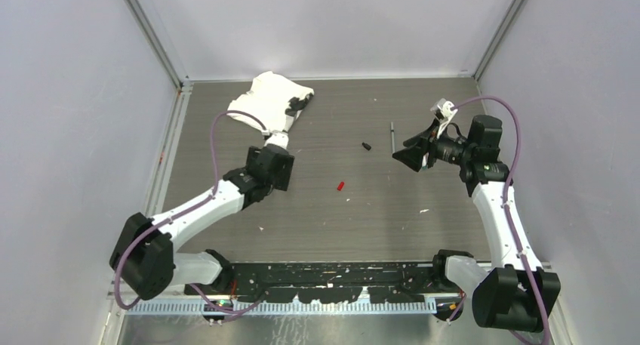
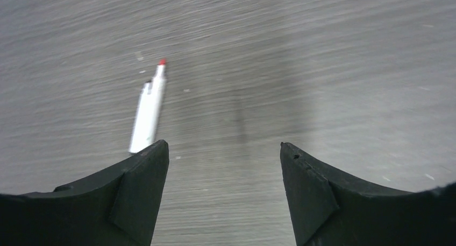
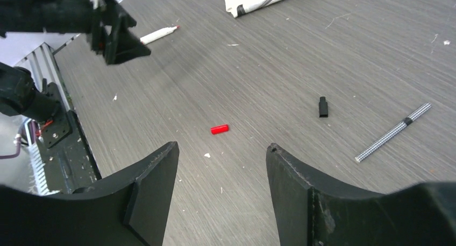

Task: Insert the pens into the pen caps
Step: Place the pen at the center of the board, then pick up the pen from the center of the board.

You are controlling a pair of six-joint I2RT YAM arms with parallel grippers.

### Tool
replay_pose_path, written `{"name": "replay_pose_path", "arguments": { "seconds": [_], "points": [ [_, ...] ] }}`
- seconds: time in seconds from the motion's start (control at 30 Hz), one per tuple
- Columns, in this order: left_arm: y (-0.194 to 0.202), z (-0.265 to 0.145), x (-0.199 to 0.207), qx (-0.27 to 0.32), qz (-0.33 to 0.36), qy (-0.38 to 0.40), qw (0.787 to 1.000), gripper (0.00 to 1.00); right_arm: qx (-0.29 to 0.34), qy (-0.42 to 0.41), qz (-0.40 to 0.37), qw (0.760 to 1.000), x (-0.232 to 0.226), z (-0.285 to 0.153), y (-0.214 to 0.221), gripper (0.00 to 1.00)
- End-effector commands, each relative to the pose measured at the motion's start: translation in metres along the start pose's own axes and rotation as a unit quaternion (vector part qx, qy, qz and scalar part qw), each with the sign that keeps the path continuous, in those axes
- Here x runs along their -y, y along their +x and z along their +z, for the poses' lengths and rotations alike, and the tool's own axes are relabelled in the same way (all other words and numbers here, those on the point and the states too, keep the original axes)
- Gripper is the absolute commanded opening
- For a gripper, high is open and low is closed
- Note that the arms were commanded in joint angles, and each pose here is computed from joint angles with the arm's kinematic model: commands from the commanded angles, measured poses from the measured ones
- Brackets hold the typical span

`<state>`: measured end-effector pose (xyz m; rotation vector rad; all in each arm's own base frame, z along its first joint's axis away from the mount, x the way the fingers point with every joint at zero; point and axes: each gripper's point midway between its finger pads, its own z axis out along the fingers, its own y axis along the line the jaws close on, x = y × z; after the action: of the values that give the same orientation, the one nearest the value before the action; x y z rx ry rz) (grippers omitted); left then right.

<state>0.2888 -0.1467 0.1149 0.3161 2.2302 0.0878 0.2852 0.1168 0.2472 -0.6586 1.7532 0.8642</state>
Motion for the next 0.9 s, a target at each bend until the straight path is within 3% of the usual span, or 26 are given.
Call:
{"name": "replay_pose_path", "arguments": {
  "seconds": [0.0, 0.23, 0.4, 0.7, 0.87],
  "points": [
    [-0.001, 0.014, -0.046, -0.041, -0.015, -0.065, 0.997, 0.73, 0.011, -0.016, -0.015, 1.0, -0.005, 0.0, -0.006, 0.66],
    [0.012, 0.045, -0.079, -0.105, -0.061, -0.091, 0.988, 0.47, 0.002, -0.015, -0.012, 1.0, -0.002, 0.0, -0.001, 0.66],
    [0.024, 0.058, -0.089, -0.131, -0.075, -0.097, 0.984, 0.45, -0.001, -0.017, -0.009, 1.0, -0.001, 0.001, 0.001, 0.66],
    [0.046, 0.074, -0.092, -0.184, -0.087, -0.09, 0.975, 0.34, -0.007, -0.019, -0.006, 1.0, -0.001, 0.001, 0.004, 0.66],
    [0.051, 0.075, -0.101, -0.195, -0.091, -0.113, 0.97, 0.33, -0.009, -0.022, -0.005, 1.0, -0.002, 0.001, 0.005, 0.66]
  ]
}}
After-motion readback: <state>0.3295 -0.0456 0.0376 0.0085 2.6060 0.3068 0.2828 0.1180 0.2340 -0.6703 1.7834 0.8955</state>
